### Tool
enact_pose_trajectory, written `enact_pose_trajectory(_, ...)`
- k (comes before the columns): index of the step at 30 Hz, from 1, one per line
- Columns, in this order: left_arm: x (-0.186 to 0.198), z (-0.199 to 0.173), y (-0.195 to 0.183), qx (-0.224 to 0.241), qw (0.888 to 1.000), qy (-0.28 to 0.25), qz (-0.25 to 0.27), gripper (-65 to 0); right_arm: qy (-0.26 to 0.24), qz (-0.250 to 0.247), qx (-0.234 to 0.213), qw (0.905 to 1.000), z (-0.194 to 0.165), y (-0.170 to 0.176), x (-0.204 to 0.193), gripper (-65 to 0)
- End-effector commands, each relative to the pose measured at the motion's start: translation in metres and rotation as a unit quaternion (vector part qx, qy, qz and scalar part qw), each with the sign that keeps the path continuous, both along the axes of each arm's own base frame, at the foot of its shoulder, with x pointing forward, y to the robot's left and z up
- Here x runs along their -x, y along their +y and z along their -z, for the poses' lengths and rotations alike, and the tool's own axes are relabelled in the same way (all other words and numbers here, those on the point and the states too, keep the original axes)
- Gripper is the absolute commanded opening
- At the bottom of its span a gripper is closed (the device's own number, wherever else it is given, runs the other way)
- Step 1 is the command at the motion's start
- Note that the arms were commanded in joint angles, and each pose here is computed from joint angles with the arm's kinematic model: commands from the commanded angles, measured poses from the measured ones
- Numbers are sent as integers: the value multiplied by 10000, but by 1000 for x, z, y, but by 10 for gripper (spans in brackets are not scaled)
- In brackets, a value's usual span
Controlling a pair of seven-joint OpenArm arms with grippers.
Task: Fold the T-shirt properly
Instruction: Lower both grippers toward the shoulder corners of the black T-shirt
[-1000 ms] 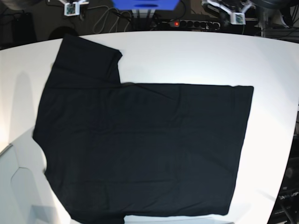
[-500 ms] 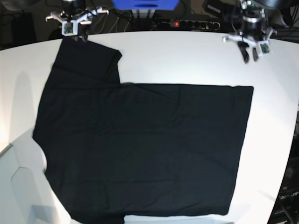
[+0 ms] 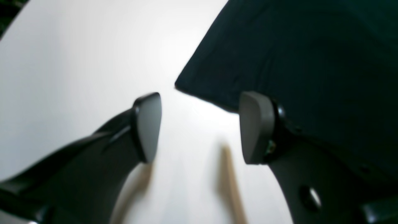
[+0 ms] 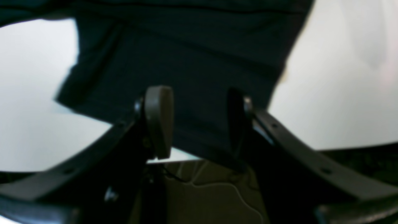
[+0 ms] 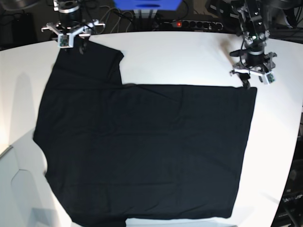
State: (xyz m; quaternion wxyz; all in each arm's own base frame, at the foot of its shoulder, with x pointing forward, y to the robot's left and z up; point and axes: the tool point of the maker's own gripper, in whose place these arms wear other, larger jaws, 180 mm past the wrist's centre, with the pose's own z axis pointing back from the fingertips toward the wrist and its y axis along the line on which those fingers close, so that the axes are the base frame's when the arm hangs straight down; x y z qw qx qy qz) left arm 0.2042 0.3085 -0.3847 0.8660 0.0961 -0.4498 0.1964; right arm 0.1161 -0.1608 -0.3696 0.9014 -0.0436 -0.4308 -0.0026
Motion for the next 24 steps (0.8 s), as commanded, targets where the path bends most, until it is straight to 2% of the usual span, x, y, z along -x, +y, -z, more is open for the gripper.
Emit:
enact_pose_trajectory(1, -13, -13, 7, -130, 9996, -261, -21, -265, -114, -49, 37, 9999, -6, 0, -1, -361)
enact_pose_trajectory(12, -28, -3, 41, -294, 9994, -112, -144, -265, -115, -31, 62, 9999, -6, -2, -1, -361)
enact_pose_trajectory(18, -41, 5, 28, -140, 9993, -111, 333, -270, -107, -24, 58, 9999, -6, -2, 0, -361)
enact_pose_trajectory(24, -37, 17, 30, -65, 9996, 32, 284, -270, -109, 12, 108, 9999, -6, -7, 0, -361)
